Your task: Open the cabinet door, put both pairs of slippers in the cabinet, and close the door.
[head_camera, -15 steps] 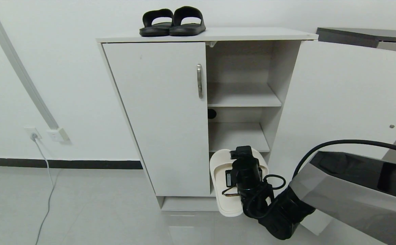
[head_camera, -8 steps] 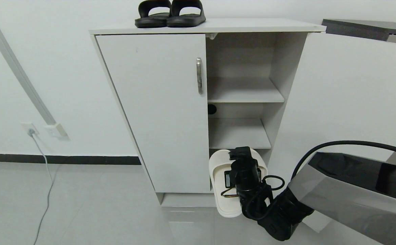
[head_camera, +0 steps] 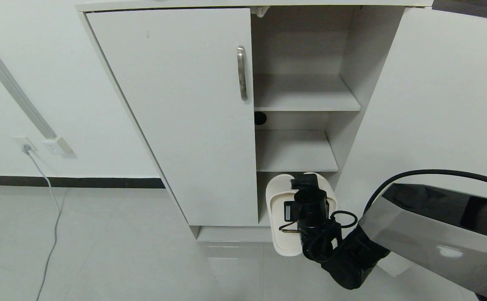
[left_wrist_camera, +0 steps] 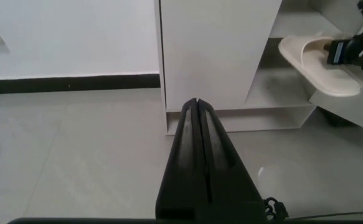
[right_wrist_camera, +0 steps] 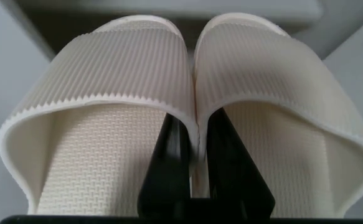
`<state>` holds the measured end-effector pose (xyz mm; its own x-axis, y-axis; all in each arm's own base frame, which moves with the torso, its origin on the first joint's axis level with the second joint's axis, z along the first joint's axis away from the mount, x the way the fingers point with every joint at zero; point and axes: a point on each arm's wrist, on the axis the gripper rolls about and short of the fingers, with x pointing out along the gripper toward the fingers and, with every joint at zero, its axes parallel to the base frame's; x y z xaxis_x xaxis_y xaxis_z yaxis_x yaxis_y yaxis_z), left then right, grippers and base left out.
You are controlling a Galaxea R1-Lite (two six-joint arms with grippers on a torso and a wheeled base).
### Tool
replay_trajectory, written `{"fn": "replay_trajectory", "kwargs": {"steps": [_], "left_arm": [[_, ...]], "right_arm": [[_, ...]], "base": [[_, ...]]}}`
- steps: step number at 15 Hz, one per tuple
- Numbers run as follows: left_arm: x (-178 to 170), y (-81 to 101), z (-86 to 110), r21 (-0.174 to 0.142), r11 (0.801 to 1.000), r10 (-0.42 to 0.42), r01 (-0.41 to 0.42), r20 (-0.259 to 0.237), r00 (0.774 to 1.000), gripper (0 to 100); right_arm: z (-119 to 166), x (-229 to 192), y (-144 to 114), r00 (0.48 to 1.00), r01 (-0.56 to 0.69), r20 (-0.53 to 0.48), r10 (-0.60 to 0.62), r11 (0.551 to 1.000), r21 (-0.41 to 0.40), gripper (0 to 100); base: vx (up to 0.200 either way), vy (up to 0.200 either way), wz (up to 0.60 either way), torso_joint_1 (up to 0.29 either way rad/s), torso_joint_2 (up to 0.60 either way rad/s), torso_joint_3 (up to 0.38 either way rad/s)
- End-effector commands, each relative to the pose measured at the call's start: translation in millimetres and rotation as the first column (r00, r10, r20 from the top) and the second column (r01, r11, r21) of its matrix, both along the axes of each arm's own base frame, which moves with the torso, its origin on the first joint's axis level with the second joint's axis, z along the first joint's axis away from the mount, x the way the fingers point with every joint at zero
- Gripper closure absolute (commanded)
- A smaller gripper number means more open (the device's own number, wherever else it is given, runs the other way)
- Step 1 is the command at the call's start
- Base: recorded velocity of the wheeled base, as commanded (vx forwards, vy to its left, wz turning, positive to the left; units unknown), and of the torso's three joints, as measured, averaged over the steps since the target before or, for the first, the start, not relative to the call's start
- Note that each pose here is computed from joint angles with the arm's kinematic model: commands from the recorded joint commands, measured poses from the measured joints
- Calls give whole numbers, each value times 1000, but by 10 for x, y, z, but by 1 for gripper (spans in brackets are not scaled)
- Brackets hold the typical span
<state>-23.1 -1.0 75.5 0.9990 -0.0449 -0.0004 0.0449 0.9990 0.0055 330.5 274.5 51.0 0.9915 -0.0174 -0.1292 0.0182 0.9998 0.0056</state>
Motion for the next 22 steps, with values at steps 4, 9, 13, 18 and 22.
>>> {"fn": "replay_trajectory", "kwargs": {"steps": [4, 9, 13, 18, 22], "left_arm": [[1, 0, 1, -1, 1000, 0, 0, -1, 1000, 100], [1, 0, 1, -1, 1000, 0, 0, -1, 1000, 100], [1, 0, -1, 2, 1000, 0, 0, -3, 1000, 100], [1, 0, -1, 2, 1000, 0, 0, -3, 1000, 100], [1, 0, -1, 1, 1000, 0, 0, -3, 1000, 100]], "right_arm": [[77, 66, -98, 991, 23, 129, -21, 1000, -13, 100], [66, 81, -111, 992, 27, 127, -25, 1000, -16, 100], [79, 88, -113, 991, 26, 130, -23, 1000, -18, 100], [81, 90, -112, 991, 24, 130, -22, 1000, -18, 100], [71, 89, -113, 992, 24, 128, -21, 1000, -20, 100]], "base": [[0, 0, 0, 0, 0, 0], [0, 0, 0, 0, 0, 0], [100, 0, 0, 0, 2, 0], [200, 0, 0, 2, 6, 2], [200, 0, 0, 4, 2, 2]]}}
